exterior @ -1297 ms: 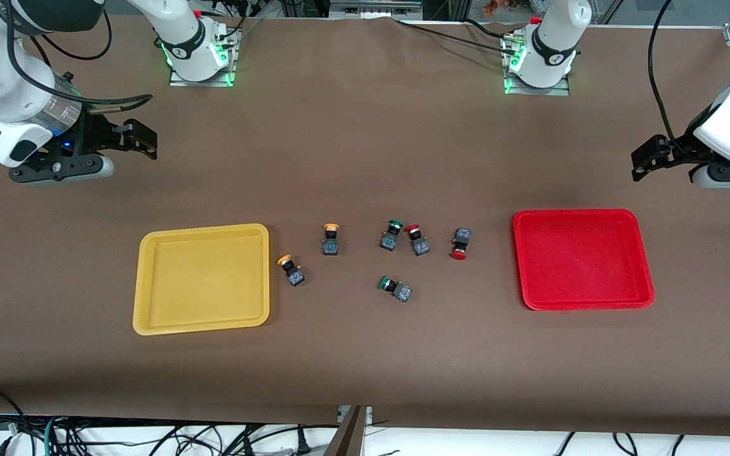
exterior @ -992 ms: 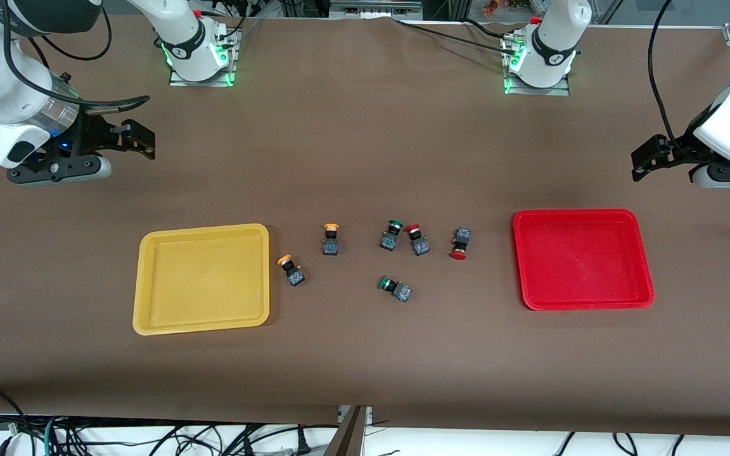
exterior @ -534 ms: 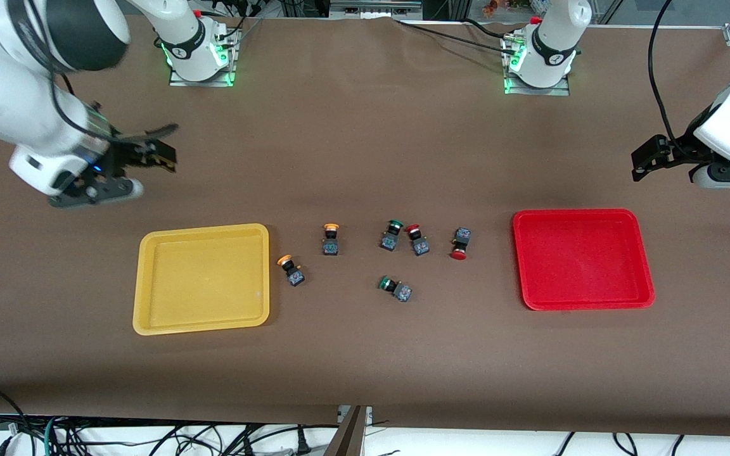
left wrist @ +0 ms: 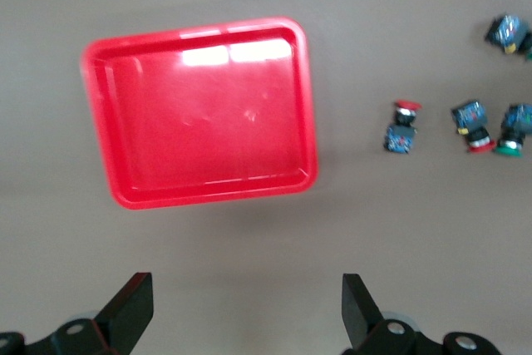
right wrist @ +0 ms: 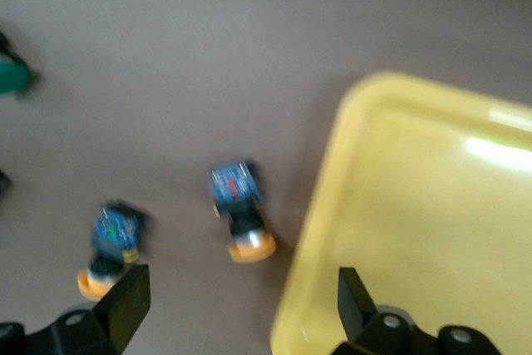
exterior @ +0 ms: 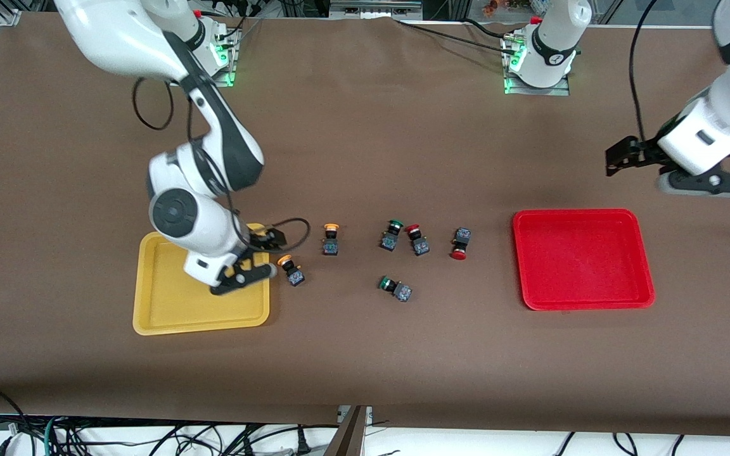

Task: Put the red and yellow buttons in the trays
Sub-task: 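Grasp the orange button with the right gripper while the left gripper reaches a red button, then lift the orange button with the right gripper while the left gripper grasps the red button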

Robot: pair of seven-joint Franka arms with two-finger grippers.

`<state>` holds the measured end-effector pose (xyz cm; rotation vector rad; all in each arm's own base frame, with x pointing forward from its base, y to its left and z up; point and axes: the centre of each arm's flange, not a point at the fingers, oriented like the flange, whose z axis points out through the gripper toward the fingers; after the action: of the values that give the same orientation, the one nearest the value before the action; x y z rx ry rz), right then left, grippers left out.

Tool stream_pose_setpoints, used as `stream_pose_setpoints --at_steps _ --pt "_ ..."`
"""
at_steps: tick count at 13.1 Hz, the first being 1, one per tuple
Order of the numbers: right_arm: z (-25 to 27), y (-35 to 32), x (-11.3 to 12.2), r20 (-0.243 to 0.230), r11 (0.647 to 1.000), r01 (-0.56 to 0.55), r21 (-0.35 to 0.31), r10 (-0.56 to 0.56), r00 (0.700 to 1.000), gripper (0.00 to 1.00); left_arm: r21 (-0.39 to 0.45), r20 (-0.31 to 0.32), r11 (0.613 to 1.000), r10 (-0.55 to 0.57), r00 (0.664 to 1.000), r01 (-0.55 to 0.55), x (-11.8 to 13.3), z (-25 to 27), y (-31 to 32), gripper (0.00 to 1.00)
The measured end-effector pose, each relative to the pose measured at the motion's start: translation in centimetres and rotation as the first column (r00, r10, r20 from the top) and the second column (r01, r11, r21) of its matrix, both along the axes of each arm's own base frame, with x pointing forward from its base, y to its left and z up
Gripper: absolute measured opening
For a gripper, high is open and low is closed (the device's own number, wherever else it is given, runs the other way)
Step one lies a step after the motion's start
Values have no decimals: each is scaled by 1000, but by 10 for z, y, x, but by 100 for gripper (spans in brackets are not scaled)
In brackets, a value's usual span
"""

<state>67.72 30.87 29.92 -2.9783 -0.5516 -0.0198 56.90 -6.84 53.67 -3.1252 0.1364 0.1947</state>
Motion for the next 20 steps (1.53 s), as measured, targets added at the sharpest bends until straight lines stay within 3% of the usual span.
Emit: stream_pose_setpoints --at_steps 2,3,6,12,13,18,20 --pt "-25 25 8 40 1000 -17 26 16 999 100 -13 -9 999 -51 999 50 19 -41 -34 100" --pt "-38 30 7 38 999 -24 24 23 999 100 -21 -4 998 -61 998 61 30 -62 -49 100" --pt "-68 32 4 65 997 -67 -33 69 996 100 -34 -2 997 -62 998 62 51 -127 -90 100" --pt "-106 32 -4 57 993 -96 -67 100 993 99 -46 -6 988 -147 989 147 53 -256 -167 100" --pt "-113 33 -6 52 993 -99 -68 103 993 96 -28 5 984 -177 984 177 50 -274 -174 100" --pt "-118 29 -10 41 992 -96 -76 100 994 41 -4 35 966 -258 966 258 22 -340 -191 100" --pt "-109 23 -9 -11 993 -83 -88 82 997 41 -6 34 962 -272 962 273 14 -349 -198 100"
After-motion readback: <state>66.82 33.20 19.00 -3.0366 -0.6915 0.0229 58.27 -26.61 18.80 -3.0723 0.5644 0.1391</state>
